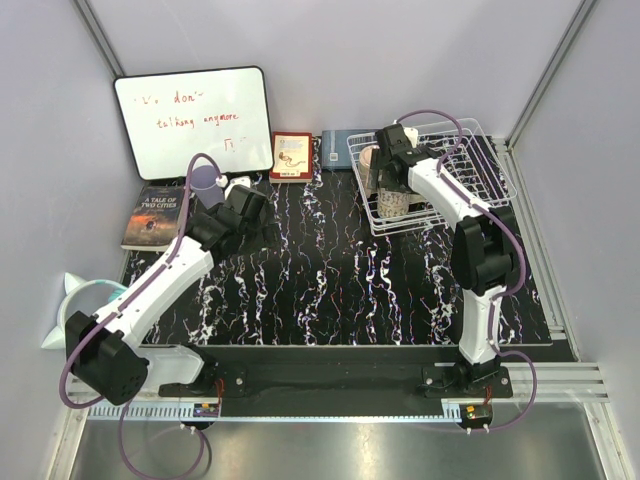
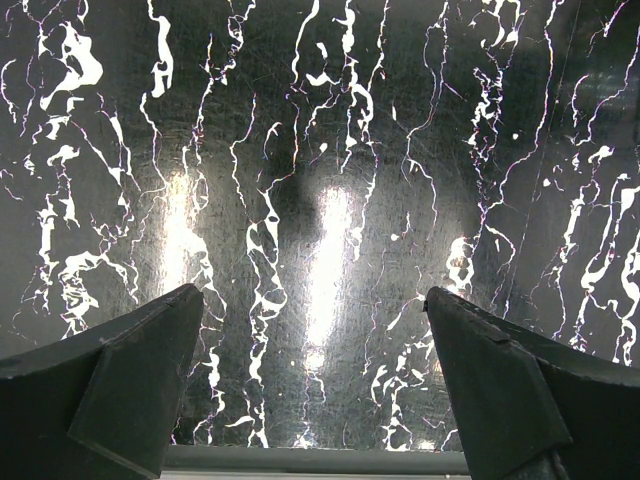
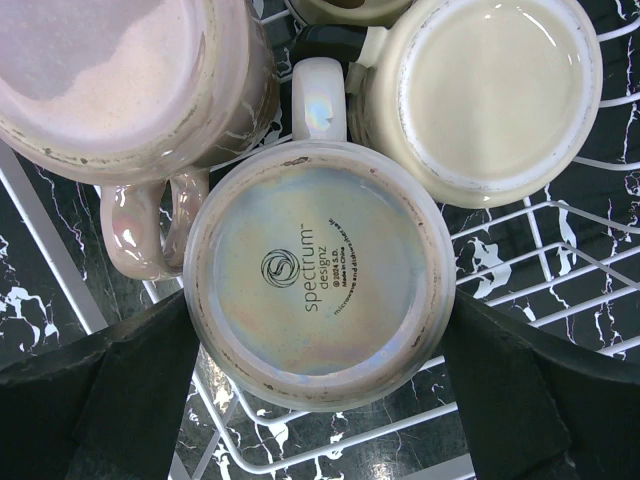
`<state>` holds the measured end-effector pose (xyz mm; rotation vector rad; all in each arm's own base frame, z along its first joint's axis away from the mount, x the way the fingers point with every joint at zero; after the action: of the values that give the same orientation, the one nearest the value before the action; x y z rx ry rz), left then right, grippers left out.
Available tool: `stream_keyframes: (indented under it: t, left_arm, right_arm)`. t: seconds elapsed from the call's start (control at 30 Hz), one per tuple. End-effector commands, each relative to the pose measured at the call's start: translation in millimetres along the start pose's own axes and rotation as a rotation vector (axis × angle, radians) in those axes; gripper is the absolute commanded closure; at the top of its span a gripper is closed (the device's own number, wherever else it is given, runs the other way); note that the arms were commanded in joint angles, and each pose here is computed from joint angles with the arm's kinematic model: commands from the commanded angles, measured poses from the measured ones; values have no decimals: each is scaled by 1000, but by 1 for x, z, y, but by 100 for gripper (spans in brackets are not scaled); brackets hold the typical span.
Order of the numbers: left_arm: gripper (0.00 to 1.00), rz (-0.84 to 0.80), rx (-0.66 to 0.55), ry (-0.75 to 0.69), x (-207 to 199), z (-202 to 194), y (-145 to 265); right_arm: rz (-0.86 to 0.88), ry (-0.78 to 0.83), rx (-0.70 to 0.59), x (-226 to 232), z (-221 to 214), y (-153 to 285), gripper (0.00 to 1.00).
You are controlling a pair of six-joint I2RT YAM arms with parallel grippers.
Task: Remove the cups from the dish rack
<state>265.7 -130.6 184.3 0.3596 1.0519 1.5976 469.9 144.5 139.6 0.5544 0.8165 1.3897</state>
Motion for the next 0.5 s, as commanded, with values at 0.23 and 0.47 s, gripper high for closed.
stream_keyframes:
  t: [0.23, 0.47]
  left_arm:
    - [1, -46, -24, -1, -13, 8, 3]
    - [1, -56, -3, -1, -18, 7, 0]
  right_arm:
    - [-2, -11, 59, -5, -19, -2, 0]
    - [-7, -14, 95, -8, -36, 2, 0]
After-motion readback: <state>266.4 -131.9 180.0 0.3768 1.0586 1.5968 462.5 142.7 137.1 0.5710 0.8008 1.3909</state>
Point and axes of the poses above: each gripper's point midway between its finger pads, its own y axis back along the fingers, its own x axis along the line the jaws close on, z = x × y, the point moved 2 cm from there along y, back along the fingers, and after that the axes turned 14 degrees about y, right-handed, at the moved point
